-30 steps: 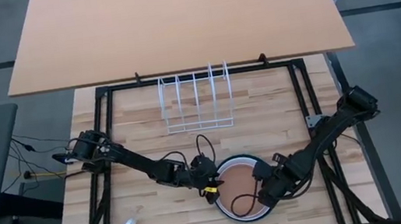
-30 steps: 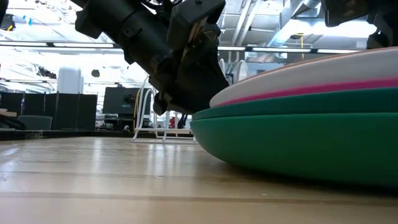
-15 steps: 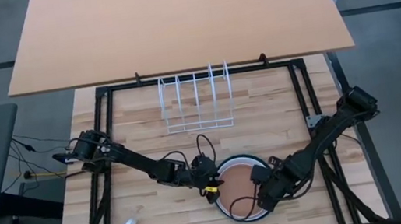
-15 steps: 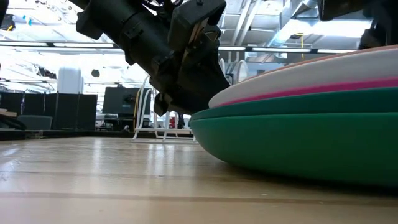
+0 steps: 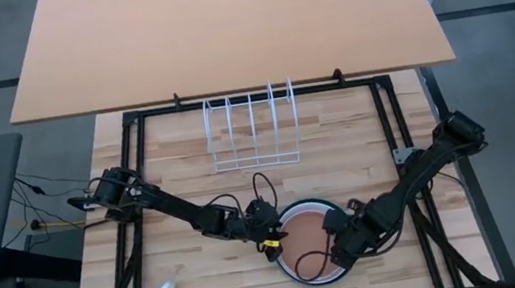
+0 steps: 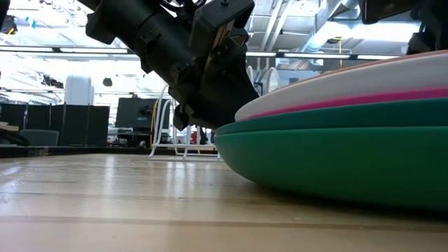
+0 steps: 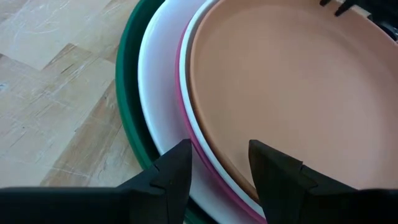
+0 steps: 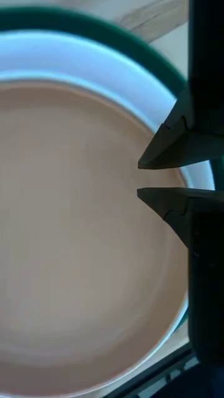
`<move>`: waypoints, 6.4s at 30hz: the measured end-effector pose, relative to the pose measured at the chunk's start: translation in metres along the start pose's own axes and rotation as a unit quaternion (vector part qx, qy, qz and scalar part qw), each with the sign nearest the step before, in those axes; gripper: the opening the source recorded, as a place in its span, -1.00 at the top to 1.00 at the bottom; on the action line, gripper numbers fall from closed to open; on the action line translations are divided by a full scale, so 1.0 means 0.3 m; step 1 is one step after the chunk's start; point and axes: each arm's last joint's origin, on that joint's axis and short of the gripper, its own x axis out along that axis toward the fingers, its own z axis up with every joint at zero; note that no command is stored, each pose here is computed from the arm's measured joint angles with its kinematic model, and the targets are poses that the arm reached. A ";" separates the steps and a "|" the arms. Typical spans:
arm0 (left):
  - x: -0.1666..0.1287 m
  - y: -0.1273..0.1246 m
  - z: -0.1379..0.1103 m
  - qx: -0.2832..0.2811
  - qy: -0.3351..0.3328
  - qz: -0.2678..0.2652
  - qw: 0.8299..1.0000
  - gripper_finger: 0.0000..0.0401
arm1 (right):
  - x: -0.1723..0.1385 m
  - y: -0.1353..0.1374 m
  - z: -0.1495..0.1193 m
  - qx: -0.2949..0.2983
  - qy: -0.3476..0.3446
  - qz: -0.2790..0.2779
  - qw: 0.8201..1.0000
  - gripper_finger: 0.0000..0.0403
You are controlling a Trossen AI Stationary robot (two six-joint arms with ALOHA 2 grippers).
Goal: Sort dishes
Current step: Put the light orange plate in the dish rack
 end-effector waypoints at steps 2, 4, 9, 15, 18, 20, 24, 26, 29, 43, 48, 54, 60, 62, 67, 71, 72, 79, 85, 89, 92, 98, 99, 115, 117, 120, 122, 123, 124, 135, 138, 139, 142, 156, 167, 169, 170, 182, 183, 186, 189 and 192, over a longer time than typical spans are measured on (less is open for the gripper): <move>0.001 -0.006 0.007 0.008 0.000 -0.002 1.000 0.24 | -0.012 0.002 0.001 0.015 0.001 -0.005 1.000 0.68; 0.001 -0.012 0.014 0.021 0.002 -0.010 1.000 0.26 | -0.020 0.007 -0.008 0.029 0.002 -0.008 1.000 0.68; 0.002 -0.009 0.020 0.024 0.007 -0.005 1.000 0.42 | -0.026 0.000 -0.027 0.057 0.004 -0.029 0.998 0.68; 0.003 -0.004 0.019 0.016 0.012 0.002 1.000 0.53 | -0.026 -0.009 -0.028 0.067 0.003 -0.043 0.997 0.68; 0.003 -0.004 0.019 0.017 0.012 0.001 1.000 0.54 | -0.027 -0.009 -0.029 0.066 0.003 -0.043 0.997 0.68; 0.002 -0.005 0.018 0.018 0.013 0.001 1.000 0.55 | -0.027 -0.009 -0.028 0.066 0.002 -0.043 0.997 0.68; 0.002 -0.006 0.017 0.016 0.014 0.001 1.000 0.55 | -0.026 -0.009 -0.022 0.055 -0.012 -0.044 0.997 0.68; 0.002 -0.006 0.016 0.016 0.014 0.001 1.000 0.55 | -0.025 -0.003 -0.020 0.045 -0.015 -0.035 0.998 0.68; 0.001 -0.007 0.016 0.014 0.014 0.000 1.000 0.55 | -0.025 0.002 -0.018 0.031 -0.018 -0.028 0.999 0.68; 0.001 -0.007 0.016 0.014 0.014 0.000 1.000 0.55 | -0.032 0.016 -0.058 -0.180 -0.009 -0.026 0.983 0.68; 0.001 -0.004 0.013 0.016 0.019 0.004 1.000 0.55 | -0.060 0.013 -0.100 -0.205 -0.003 -0.029 0.978 0.68; 0.001 -0.004 0.012 0.016 0.020 0.005 1.000 0.55 | -0.134 0.031 -0.128 -0.231 -0.034 0.039 0.972 0.68; 0.001 -0.004 0.013 0.016 0.020 0.005 1.000 0.55 | -0.166 0.106 -0.111 -0.285 -0.109 0.147 0.941 0.68; 0.001 -0.004 0.013 0.017 0.020 0.005 1.000 0.55 | -0.163 0.128 -0.102 -0.303 -0.127 0.167 0.930 0.66; 0.001 -0.003 0.013 0.018 0.019 0.005 1.000 0.55 | -0.152 0.135 -0.093 -0.319 -0.128 0.170 0.924 0.44; 0.001 -0.004 0.013 0.018 0.019 0.005 1.000 0.55 | -0.131 0.140 -0.089 -0.324 -0.127 0.163 0.923 0.14; 0.001 -0.004 0.013 0.018 0.019 0.005 1.000 0.55 | -0.123 0.146 -0.087 -0.326 -0.129 0.164 0.922 0.07; 0.000 -0.005 0.012 0.018 0.020 0.005 1.000 0.55 | -0.051 0.164 -0.088 -0.357 -0.117 0.139 0.916 -0.16; 0.000 -0.005 0.012 0.018 0.020 0.005 1.000 0.55 | -0.044 0.155 -0.071 -0.361 -0.114 0.128 0.917 -0.09; 0.000 -0.006 0.012 0.019 0.019 0.004 1.000 0.55 | -0.041 0.155 -0.072 -0.369 -0.110 0.129 0.914 0.04; 0.000 -0.006 0.012 0.019 0.019 0.004 1.000 0.55 | -0.022 0.157 -0.072 -0.372 -0.090 0.135 0.914 0.18; 0.000 -0.006 0.013 0.020 0.018 0.003 1.000 0.55 | -0.021 0.153 -0.059 -0.367 -0.085 0.140 0.916 0.45; 0.000 -0.006 0.013 0.020 0.018 0.003 1.000 0.55 | -0.020 0.153 -0.059 -0.367 -0.084 0.139 0.916 0.48; 0.001 -0.014 0.025 0.012 -0.001 -0.008 1.000 0.55 | -0.021 0.157 -0.055 -0.381 -0.071 0.162 0.907 0.96; -0.011 -0.020 0.037 0.009 -0.008 -0.015 1.000 0.55 | -0.021 0.157 -0.056 -0.380 -0.070 0.162 0.908 0.98; -0.052 -0.036 0.076 0.008 -0.026 -0.032 0.999 0.55 | -0.021 0.154 -0.059 -0.377 -0.065 0.159 0.910 0.99; -0.089 -0.049 0.106 0.015 -0.039 -0.044 0.998 0.55 | -0.022 0.153 -0.061 -0.377 -0.065 0.159 0.910 1.00; -0.109 -0.058 0.120 0.017 -0.048 -0.052 0.997 0.55 | -0.022 0.154 -0.061 -0.377 -0.065 0.159 0.910 1.00; -0.132 -0.066 0.135 0.020 -0.056 -0.057 0.997 0.55 | -0.023 0.154 -0.061 -0.377 -0.066 0.159 0.910 1.00; -0.328 -0.154 0.197 0.060 -0.126 -0.081 0.987 0.55 | -0.060 0.163 -0.036 -0.357 -0.092 0.166 0.915 1.00; -0.383 -0.180 0.200 0.070 -0.149 -0.077 0.983 0.55 | -0.112 0.179 -0.023 -0.351 -0.111 0.186 0.911 1.00; -0.405 -0.189 0.203 0.074 -0.159 -0.076 0.982 0.55 | -0.131 0.186 -0.024 -0.351 -0.117 0.194 0.909 1.00; -0.467 -0.215 0.205 0.086 -0.189 -0.064 0.976 0.55 | -0.187 0.205 -0.031 -0.360 -0.134 0.213 0.898 1.00; -0.761 -0.392 0.115 0.144 -0.359 0.075 0.919 0.55 | -0.463 0.253 0.035 -0.364 -0.349 0.218 0.836 1.00; -0.859 -0.451 0.017 0.123 -0.354 0.047 0.926 0.55 | -0.481 0.254 0.057 -0.385 -0.387 0.206 0.812 1.00; -0.865 -0.456 0.008 0.118 -0.353 0.039 0.927 0.55 | -0.479 0.251 0.064 -0.377 -0.394 0.191 0.816 1.00; -0.867 -0.457 0.005 0.117 -0.353 0.037 0.928 0.55 | -0.478 0.250 0.065 -0.374 -0.398 0.184 0.817 1.00; -0.854 -0.450 0.015 0.114 -0.353 0.044 0.928 0.55 | -0.450 0.231 0.022 -0.344 -0.343 0.168 0.858 1.00; -0.851 -0.448 0.019 0.114 -0.353 0.043 0.928 0.55 | -0.450 0.230 0.019 -0.339 -0.342 0.167 0.861 1.00; -0.838 -0.446 0.031 0.123 -0.352 0.025 0.928 0.55 | -0.449 0.229 0.015 -0.329 -0.342 0.163 0.865 1.00; -0.824 -0.442 0.045 0.125 -0.352 0.010 0.927 0.55 | -0.446 0.231 0.014 -0.321 -0.340 0.166 0.868 1.00; -0.808 -0.435 0.055 0.127 -0.349 0.003 0.928 0.55 | -0.443 0.234 0.010 -0.321 -0.338 0.166 0.869 1.00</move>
